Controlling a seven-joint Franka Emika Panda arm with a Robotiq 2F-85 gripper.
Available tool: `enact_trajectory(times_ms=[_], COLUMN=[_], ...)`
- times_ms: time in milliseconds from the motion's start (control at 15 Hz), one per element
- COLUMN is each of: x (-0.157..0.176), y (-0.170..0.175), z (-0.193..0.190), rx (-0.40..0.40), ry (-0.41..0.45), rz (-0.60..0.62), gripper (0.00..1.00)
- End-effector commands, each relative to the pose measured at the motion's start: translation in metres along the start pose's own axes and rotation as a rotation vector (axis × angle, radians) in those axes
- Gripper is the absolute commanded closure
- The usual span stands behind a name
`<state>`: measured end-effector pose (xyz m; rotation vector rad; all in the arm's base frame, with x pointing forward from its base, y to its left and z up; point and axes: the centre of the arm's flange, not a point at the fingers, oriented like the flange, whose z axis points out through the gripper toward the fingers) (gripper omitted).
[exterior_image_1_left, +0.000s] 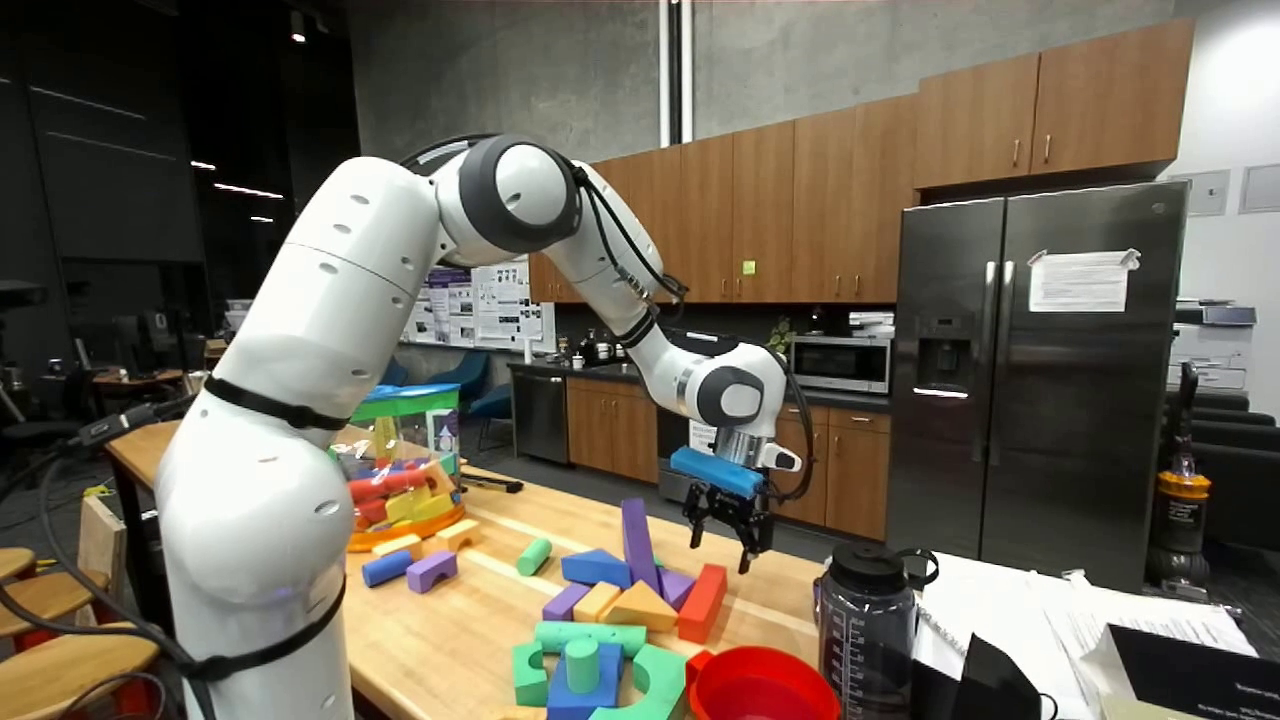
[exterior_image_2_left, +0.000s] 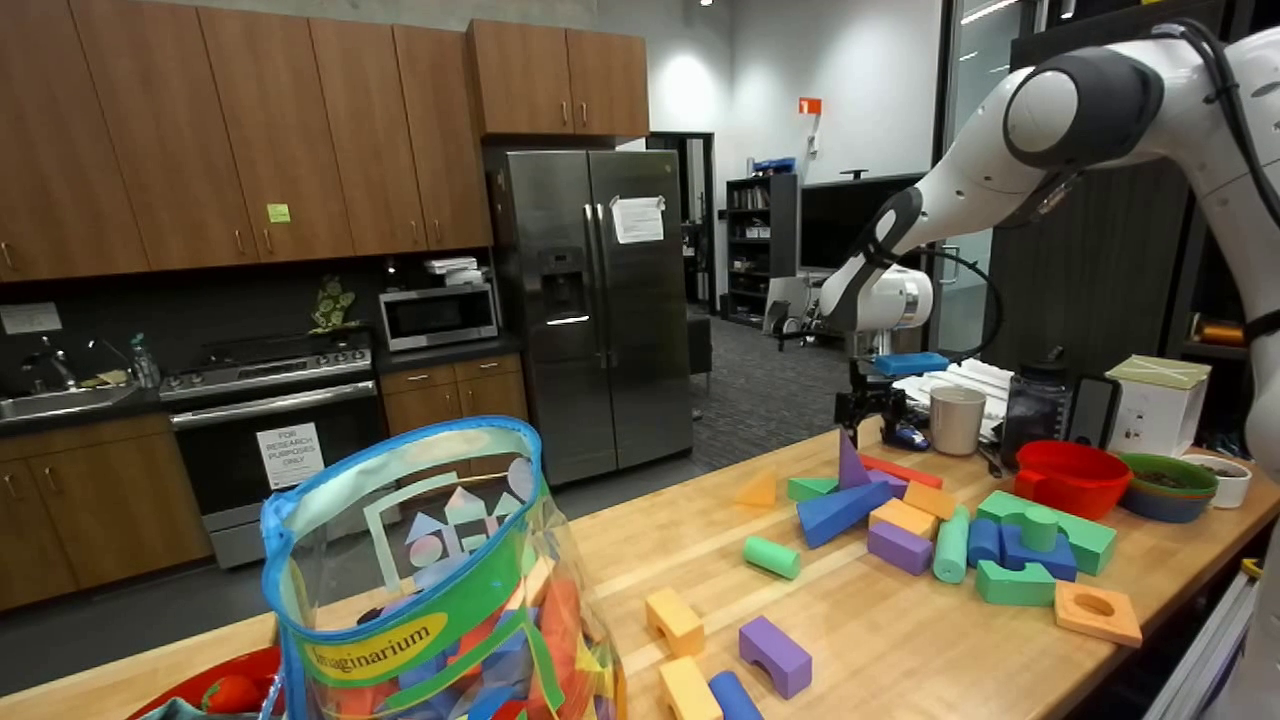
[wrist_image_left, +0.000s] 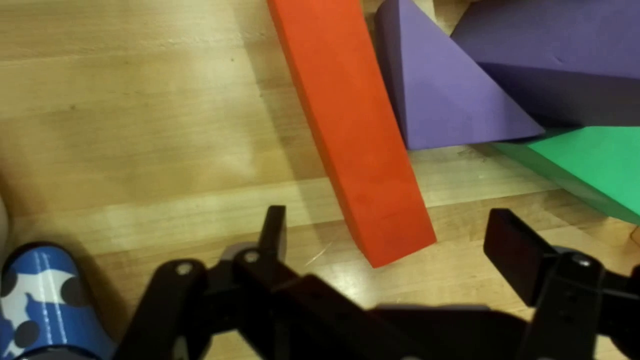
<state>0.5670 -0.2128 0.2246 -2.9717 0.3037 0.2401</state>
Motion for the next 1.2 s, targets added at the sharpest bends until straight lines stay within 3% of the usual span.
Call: enact_trajectory(times_ms=[0,1133], x=[0.0,-0.007], y=[0.008,0.004], z=[0.002,0.025], rx=[-0.003,-0.009], ry=[-0.01,-0.063], rz=[-0.008,-0.011], gripper=[0.0,0.0])
